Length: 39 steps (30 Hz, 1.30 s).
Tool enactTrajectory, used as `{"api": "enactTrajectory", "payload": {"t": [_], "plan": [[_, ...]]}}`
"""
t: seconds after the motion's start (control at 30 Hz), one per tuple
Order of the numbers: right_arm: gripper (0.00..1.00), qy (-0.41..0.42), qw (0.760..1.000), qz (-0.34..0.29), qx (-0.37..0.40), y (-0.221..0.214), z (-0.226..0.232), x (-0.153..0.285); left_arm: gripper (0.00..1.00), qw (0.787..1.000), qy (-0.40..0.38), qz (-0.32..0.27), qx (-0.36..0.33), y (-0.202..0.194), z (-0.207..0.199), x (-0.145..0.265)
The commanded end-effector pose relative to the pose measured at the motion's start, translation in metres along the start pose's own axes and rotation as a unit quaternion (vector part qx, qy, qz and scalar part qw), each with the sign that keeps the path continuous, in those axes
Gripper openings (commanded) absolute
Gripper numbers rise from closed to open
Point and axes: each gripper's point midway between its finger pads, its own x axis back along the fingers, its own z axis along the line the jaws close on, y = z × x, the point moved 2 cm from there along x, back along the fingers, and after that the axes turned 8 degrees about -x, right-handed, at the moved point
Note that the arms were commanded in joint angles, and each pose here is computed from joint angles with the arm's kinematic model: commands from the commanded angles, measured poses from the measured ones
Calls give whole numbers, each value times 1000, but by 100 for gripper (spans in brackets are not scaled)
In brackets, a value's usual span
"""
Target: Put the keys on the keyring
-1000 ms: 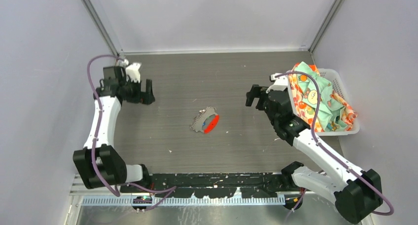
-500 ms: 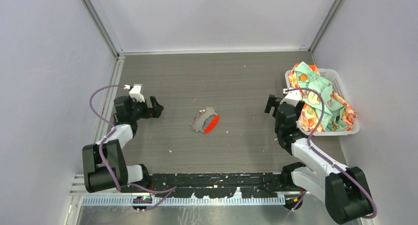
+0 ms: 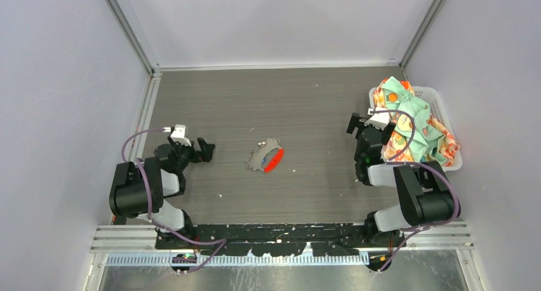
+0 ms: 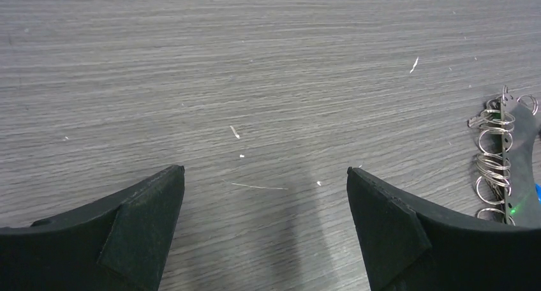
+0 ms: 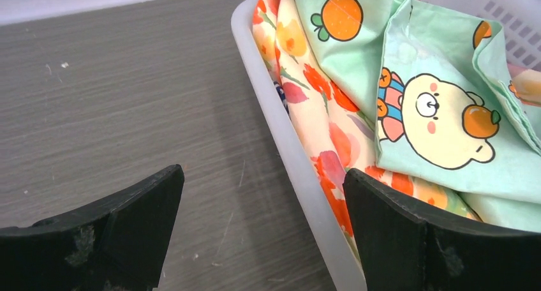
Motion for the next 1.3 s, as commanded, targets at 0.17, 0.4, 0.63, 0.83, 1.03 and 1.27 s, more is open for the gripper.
{"api": "enactTrajectory", "payload": {"t": [0.17, 0.4, 0.63, 0.83, 1.03, 1.27], "plan": [[100, 14, 999, 23, -37, -35, -7, -6, 100, 993, 41, -86, -63, 41, 12, -14], [100, 15, 996, 64, -67, -37, -13, -21, 100, 994, 55, -18, -87, 36, 5, -37], [100, 54, 996, 59, -47, -38, -5, -14, 100, 994, 55, -18, -88, 36, 4, -37], [100, 51, 995, 68, -49, -39, -5, -18, 100, 994, 55, -19, -88, 36, 4, -37], [100, 51, 995, 68, -49, -38, -5, -18, 100, 994, 56, -18, -88, 36, 5, -36], [100, 51, 995, 68, -48, -39, -5, -18, 100, 994, 56, -18, -88, 36, 5, -37]]}}
